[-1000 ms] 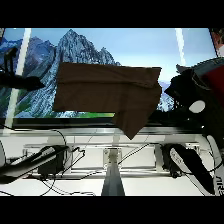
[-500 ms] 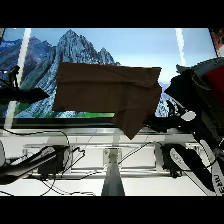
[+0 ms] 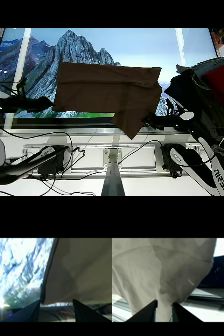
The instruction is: Fold the clothes and pants, and hang the long-sleeved shirts on hangers.
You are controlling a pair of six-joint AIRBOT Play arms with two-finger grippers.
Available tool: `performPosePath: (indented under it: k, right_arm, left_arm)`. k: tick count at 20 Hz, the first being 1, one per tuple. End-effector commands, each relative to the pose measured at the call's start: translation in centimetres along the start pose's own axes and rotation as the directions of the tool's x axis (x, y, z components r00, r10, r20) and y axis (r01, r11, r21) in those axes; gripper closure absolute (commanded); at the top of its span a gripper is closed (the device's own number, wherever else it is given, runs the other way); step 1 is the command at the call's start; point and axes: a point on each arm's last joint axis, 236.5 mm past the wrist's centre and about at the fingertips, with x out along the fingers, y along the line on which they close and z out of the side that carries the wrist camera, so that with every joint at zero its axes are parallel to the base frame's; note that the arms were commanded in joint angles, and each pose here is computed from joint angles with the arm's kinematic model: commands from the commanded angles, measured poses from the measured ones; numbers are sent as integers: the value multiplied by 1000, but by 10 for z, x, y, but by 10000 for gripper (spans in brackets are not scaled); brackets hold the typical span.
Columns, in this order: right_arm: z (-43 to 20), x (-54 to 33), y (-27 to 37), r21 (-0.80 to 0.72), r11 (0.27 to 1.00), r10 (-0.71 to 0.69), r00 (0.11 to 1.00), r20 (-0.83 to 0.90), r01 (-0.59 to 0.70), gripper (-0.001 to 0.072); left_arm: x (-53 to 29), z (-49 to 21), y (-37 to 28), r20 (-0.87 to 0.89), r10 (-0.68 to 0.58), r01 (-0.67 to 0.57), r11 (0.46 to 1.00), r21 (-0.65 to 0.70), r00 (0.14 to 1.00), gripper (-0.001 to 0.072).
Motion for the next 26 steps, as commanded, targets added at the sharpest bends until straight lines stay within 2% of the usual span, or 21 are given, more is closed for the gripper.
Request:
performPosePath:
  k: [1, 3, 8, 9, 11, 12, 14, 16, 18, 19, 23, 26]
  right_arm:
    - [-4, 0, 4, -37, 999, 18, 1000, -19, -19, 519]
    - [-11, 0, 3, -74, 997, 14, 999, -47, -18, 691]
    - [-11, 0, 4, -121, 992, 16, 999, -48, -22, 691]
    - [-11, 0, 4, -121, 992, 16, 999, -48, -22, 691]
    - [-11, 0, 4, -121, 992, 18, 999, -48, -24, 691]
    - [-11, -1, 6, -124, 992, 26, 999, -48, -32, 692]
    - [-8, -6, 20, -193, 979, 62, 997, -41, -68, 692]
    - [6, -22, 45, -252, 962, 99, 995, -21, -101, 692]
    - [26, -47, 81, -332, 933, 157, 987, 27, -139, 692]
    - [39, -62, 100, -367, 918, 187, 980, 66, -151, 692]
    - [110, -122, 159, -436, 893, 270, 907, 323, -110, 692]
    - [169, -162, 176, -381, 921, 295, 782, 549, -80, 692]
  left_arm:
    - [16, -19, 5, -26, 1, -2, 999, -34, 1000, 230]
    - [22, -21, 4, -15, -9, 8, 998, -58, 1000, 230]
    - [27, 5, -1, 120, -35, 52, 989, -141, 992, 232]
    - [26, 12, -1, 152, -38, 61, 986, -156, 988, 281]
    - [25, 20, -1, 183, -33, 64, 984, -167, 983, 579]
    - [26, 20, -2, 182, -33, 62, 986, -154, 983, 695]
    - [26, 21, -9, 183, -49, 69, 992, -106, 982, 692]
    - [14, 39, -31, 234, -129, 151, 985, -81, 964, 693]
    - [-10, 58, -64, 289, -241, 239, 970, 40, 927, 694]
    - [-23, 68, -75, 322, -261, 246, 965, 89, 910, 694]
    - [-63, 112, -97, 470, -241, 178, 968, 176, 849, 697]
    - [-75, 157, -95, 618, -137, 107, 991, 86, 774, 697]
